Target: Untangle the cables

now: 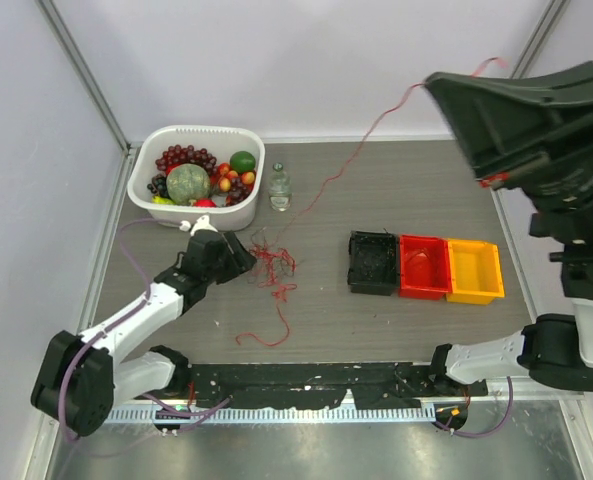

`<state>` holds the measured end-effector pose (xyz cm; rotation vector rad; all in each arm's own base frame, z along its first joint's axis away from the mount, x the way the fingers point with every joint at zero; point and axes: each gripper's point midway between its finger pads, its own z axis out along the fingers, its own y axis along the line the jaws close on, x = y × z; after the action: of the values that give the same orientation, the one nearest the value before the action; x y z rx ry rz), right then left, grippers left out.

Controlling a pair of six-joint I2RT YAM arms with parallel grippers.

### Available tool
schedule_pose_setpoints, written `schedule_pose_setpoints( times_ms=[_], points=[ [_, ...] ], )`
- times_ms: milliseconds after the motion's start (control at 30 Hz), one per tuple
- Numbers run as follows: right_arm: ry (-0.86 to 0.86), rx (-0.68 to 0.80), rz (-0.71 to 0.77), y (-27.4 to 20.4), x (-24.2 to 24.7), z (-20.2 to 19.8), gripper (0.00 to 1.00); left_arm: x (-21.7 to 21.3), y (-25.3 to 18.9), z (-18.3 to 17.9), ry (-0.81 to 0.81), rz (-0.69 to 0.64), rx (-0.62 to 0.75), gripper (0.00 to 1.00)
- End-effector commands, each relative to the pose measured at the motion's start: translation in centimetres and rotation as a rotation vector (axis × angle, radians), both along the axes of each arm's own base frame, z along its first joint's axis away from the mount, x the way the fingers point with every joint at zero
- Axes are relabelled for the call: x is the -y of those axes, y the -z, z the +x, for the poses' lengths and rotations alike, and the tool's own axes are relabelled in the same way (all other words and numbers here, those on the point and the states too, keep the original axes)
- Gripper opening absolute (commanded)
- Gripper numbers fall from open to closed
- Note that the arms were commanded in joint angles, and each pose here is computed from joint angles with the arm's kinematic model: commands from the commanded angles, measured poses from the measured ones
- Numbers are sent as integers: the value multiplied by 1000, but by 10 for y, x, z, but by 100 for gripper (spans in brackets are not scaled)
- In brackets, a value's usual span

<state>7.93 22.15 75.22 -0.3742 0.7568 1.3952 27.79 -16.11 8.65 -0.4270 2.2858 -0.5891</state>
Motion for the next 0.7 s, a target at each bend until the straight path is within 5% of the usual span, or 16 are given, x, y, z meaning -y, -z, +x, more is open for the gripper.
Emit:
schedule_pose_setpoints(
  times_ms=[0, 133, 267, 467, 667],
  points=[
    [27, 68, 117, -26, 34, -13, 1, -29, -10, 2, -90, -7, 43, 62],
    [48, 67, 93, -22, 25, -7, 0, -32, -29, -5, -100, -62, 86, 63],
    [81, 37, 8, 0, -2, 11, 1, 0, -71, -22, 79, -246, 209, 78],
    [155, -27, -73, 32, -26, 38, 1, 17, -115, -51, 251, -331, 303, 100],
    [169, -38, -86, 39, -38, 46, 1, 67, -177, -82, 557, -567, 503, 100]
  ],
)
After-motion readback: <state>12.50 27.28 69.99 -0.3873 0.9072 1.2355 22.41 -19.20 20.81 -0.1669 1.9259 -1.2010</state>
